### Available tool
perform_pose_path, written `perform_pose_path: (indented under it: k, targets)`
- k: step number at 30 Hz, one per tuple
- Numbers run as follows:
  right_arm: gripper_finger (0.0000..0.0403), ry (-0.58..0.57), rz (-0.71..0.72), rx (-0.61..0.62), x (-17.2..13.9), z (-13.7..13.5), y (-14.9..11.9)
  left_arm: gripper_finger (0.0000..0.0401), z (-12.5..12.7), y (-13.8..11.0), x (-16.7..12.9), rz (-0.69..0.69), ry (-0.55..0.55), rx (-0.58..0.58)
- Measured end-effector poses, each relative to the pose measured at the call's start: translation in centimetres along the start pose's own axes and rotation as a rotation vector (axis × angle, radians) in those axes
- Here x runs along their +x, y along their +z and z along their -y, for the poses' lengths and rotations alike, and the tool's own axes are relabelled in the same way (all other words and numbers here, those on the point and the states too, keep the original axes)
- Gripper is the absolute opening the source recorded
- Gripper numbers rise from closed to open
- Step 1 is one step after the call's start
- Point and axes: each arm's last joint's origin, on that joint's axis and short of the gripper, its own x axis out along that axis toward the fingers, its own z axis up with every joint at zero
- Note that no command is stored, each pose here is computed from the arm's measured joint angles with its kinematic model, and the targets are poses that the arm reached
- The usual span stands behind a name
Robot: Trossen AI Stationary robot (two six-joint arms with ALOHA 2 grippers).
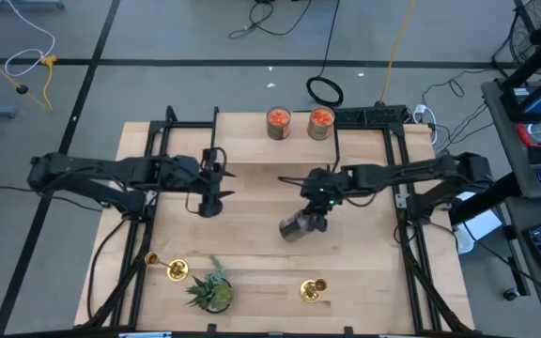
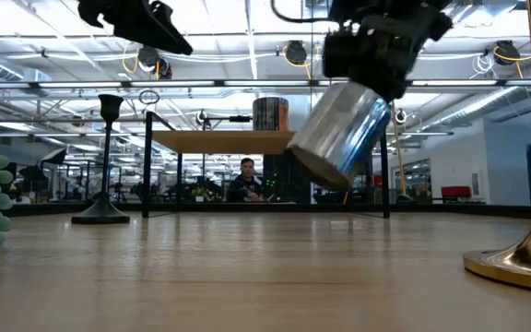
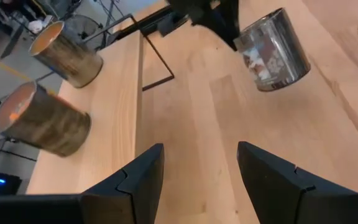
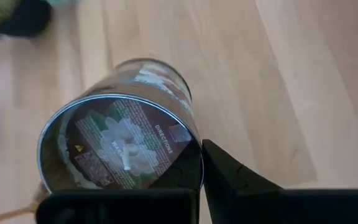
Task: Pick & Place candle stick holders
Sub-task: Put the brown scented candle on the shelf
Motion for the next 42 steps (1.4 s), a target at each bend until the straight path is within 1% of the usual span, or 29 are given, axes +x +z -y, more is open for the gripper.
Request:
perform_pose_path:
  k: [2,4,5,7,9,12,17,23,26,30,34,40,42]
  targets:
    - [0.0002,-0.011,-0.008,-0.03,-0.1,-0.1,1.2,0.0211,-0.1,0.3,0.4,0.0,0.0,0.039]
    - [0.0001,-0.024,-0.009,-0.079,-1.0,-0.4,2.9,0.0211,-0.2,0.6,0.6,0.011,0.009,0.071]
    - [0.0001,-0.053,-0.009,-0.104,-1.5,-0.6,3.7,0.0211,-0.3,0.6,0.8,0.009,0.012,0.079]
    - [0.0001,-0.16,-0.015,-0.122,-2.6,-0.8,5.0,0.0211,-0.6,0.7,1.2,0.029,0.025,0.084]
    - [0.0001,-0.25,-0.028,-0.131,-2.7,-0.5,6.0,0.0211,-0.8,0.4,1.3,0.007,0.017,0.097]
    - [0.0001,-0.284,-0.044,-0.157,-1.7,0.0,7.1,0.0211,-1.2,0.3,1.3,0.017,0.011,0.102]
    - [0.0,-0.238,-0.145,-0.193,1.9,1.2,7.2,0.0211,-1.5,0.1,1.3,0.025,-0.008,0.101]
    - [0.0,-0.247,-0.164,-0.203,3.5,1.7,7.3,0.0211,-1.2,0.0,1.5,0.056,-0.121,0.112]
    - [0.0,-0.248,-0.18,-0.217,3.7,1.9,7.2,0.0211,-1.1,0.0,1.5,0.061,-0.143,0.103]
    - [0.0002,-0.251,-0.151,-0.228,3.5,2.5,7.5,0.0211,-1.0,-0.1,1.8,0.054,-0.156,0.102]
    - [0.0003,-0.263,-0.174,-0.25,3.9,3.4,6.9,0.0211,-1.1,-0.1,1.8,0.061,-0.152,0.102]
    - [0.0003,-0.271,-0.144,-0.272,4.3,4.0,6.7,0.0211,-1.1,-0.1,1.8,0.058,-0.154,0.088]
    - [0.0004,-0.267,-0.134,-0.296,4.3,4.0,6.9,0.0211,-1.0,-0.1,1.8,0.056,-0.155,0.085]
